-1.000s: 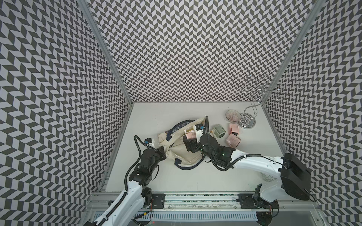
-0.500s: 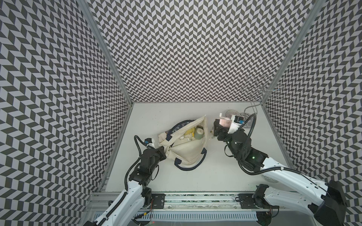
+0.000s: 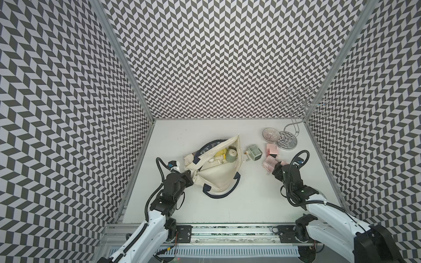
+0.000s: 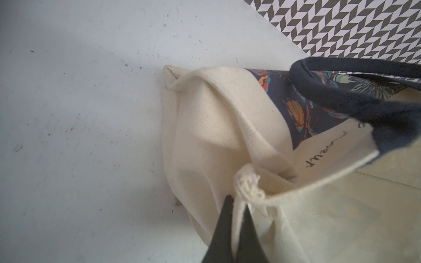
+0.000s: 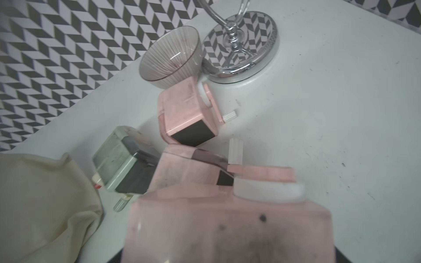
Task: Take out the pencil sharpeners from the tote bags
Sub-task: Place the pencil sharpener at the center of the board.
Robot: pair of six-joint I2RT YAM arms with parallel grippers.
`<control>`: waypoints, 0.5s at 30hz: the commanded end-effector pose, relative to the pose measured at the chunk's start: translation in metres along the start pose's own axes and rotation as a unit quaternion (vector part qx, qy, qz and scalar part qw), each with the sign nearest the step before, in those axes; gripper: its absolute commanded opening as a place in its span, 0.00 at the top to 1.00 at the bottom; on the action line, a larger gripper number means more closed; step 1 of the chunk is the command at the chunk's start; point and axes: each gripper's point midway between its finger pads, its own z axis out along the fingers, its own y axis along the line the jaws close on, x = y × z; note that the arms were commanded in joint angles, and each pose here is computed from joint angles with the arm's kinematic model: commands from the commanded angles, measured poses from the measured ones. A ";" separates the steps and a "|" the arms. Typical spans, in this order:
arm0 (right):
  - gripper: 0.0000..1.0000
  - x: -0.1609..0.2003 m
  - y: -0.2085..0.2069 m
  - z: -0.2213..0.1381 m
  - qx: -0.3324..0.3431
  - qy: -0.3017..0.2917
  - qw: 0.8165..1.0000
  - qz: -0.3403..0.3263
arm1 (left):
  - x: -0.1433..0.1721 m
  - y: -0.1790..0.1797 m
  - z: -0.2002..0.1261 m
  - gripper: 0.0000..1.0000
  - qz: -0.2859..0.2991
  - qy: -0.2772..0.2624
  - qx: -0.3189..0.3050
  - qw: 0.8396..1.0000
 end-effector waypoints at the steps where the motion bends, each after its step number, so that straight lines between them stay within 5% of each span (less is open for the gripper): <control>1: 0.45 -0.026 0.020 0.001 -0.038 -0.025 0.998 0.044 | 0.007 0.015 -0.001 1.00 0.006 0.013 -0.036 0.999; 15: 0.40 -0.067 -0.025 0.057 0.086 -0.031 0.995 0.051 | 0.008 0.015 -0.002 1.00 0.006 0.014 -0.033 0.999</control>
